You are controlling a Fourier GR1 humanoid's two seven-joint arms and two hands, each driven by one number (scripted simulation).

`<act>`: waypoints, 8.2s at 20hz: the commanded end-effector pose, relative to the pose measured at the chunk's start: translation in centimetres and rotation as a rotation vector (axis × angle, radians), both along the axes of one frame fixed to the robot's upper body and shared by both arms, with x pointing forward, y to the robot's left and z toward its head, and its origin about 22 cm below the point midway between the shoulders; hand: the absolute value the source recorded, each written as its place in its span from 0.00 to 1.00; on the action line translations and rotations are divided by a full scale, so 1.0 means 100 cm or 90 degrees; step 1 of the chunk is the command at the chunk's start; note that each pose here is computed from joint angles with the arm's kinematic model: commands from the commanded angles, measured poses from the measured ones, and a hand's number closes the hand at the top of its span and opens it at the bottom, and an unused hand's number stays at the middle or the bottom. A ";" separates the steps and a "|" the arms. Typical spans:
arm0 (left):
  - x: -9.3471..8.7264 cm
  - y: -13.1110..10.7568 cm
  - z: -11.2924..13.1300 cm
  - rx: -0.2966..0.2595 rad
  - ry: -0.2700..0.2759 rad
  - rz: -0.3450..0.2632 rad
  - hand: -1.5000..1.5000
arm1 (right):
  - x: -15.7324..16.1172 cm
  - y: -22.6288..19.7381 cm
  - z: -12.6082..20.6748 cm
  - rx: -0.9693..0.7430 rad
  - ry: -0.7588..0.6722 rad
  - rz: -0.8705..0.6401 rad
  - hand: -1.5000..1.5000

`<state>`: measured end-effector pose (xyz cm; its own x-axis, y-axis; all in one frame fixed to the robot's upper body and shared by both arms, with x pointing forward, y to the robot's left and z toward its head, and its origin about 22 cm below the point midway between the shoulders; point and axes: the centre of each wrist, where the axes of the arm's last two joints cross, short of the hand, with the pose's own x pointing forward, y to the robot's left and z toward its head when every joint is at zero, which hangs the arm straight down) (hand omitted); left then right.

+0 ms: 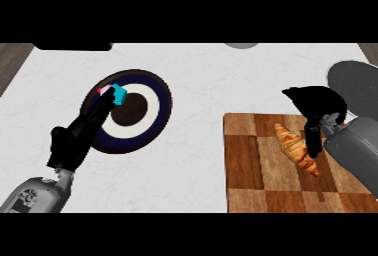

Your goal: Pick the croissant from the cutting board and place it in the pan

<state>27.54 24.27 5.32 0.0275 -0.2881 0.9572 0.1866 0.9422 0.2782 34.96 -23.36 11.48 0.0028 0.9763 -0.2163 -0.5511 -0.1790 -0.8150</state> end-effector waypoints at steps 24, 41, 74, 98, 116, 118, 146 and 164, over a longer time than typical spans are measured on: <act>0.005 0.013 0.007 0.010 -0.007 0.011 0.50 | -0.041 0.046 -0.047 -0.176 0.102 -0.045 0.00; -0.009 0.011 -0.024 -0.006 0.002 0.005 0.50 | -0.012 0.030 -0.082 -0.172 0.187 -0.008 1.00; 0.003 0.011 0.009 -0.006 -0.006 0.018 0.50 | -0.102 0.005 0.046 0.330 -0.619 -0.172 1.00; 0.011 -0.011 0.009 0.003 -0.009 0.005 0.50 | 0.009 -0.212 -0.025 0.309 -0.722 -0.280 1.00; 0.012 -0.011 0.001 -0.001 -0.020 -0.039 0.50 | -0.012 -0.259 -0.049 0.296 -0.558 -0.451 0.00; 0.003 -0.016 0.003 -0.014 -0.019 -0.044 0.50 | -0.003 -0.252 -0.045 0.334 -0.538 -0.449 0.00; 0.005 0.007 0.003 -0.006 -0.018 -0.001 0.50 | -0.106 -0.324 -0.079 0.835 -0.764 -0.315 0.00; -0.005 -0.001 0.000 -0.013 -0.002 -0.006 0.50 | -0.163 -0.323 -0.133 0.849 -0.761 -0.315 0.00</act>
<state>27.66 24.45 5.29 0.0134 -0.2766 0.9609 0.1877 0.9446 0.2693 20.41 -55.16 -1.17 -0.1300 0.3367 0.9326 0.5549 0.8042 -0.2130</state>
